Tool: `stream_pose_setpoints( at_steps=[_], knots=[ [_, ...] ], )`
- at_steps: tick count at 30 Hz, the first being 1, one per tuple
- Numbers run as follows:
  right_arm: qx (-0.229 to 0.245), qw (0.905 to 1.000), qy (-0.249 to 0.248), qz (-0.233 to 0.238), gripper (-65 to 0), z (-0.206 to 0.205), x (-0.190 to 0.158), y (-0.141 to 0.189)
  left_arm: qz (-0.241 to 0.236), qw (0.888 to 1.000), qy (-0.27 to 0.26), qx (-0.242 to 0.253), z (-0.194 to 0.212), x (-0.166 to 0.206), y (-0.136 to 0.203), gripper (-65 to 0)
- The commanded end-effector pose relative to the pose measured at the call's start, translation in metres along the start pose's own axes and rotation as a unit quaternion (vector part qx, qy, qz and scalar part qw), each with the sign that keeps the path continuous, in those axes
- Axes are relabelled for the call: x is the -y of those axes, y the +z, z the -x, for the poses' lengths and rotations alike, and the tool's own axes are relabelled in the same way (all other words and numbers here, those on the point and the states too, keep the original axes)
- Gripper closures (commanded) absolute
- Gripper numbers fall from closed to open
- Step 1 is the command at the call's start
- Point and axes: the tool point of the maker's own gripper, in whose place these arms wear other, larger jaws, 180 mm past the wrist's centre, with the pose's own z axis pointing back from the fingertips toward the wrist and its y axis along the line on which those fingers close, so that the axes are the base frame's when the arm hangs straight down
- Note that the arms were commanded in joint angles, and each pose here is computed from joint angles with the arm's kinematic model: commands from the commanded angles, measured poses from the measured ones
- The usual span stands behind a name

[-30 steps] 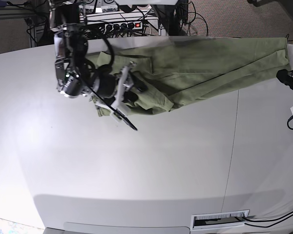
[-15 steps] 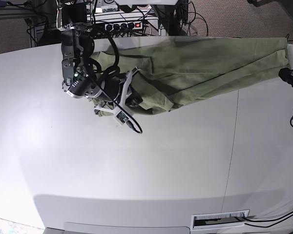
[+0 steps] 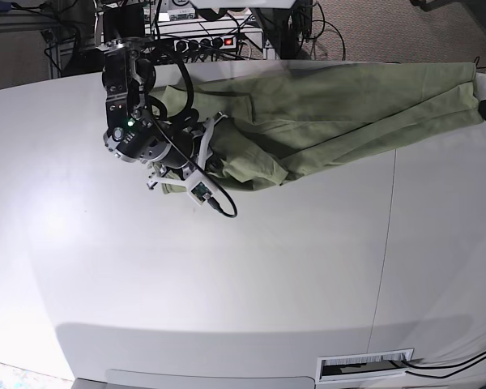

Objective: Fold the T-shirt properly
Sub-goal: 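Pull the folded edge with the right gripper toward the arms, then pull the hem corner with the left gripper to straighten the shirt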

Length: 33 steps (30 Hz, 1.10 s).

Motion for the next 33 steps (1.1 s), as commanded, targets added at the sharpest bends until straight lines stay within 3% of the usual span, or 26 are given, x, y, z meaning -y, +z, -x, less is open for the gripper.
stream_pose_setpoints(
  at_steps=[1, 6, 10, 15, 20, 33],
  knots=[
    [0.011, 0.9999, 0.001, 0.001, 0.0, -0.006, 0.004, 0.000, -0.019, 1.000, 0.003, 0.013, -0.003, -0.011, 0.022, -31.0],
    [-0.016, 0.9998, -0.010, 0.008, 0.0, 0.017, 0.011, -0.016, -0.022, 0.998, 0.046, 0.023, 0.003, -0.021, 0.032, -31.0],
    [-0.013, 0.9995, -0.002, 0.027, 0.0, 0.019, 0.020, -0.020, -0.023, 0.998, 0.058, -0.005, 0.017, -0.025, 0.032, -31.0],
    [-0.029, 0.9965, 0.020, 0.076, 0.0, 0.019, 0.041, -0.017, -0.024, 0.998, 0.058, 0.009, 0.012, -0.025, 0.032, -31.0],
    [-0.044, 0.9891, 0.012, 0.140, 0.0, 0.018, 0.067, -0.010, -0.018, 0.998, 0.056, 0.016, 0.007, -0.022, 0.029, -31.0],
    [-0.035, 0.9892, 0.009, 0.142, 0.0, 0.014, 0.068, -0.010, 0.035, 0.998, 0.044, 0.008, -0.008, 0.012, -0.015, -30.9]
  ],
)
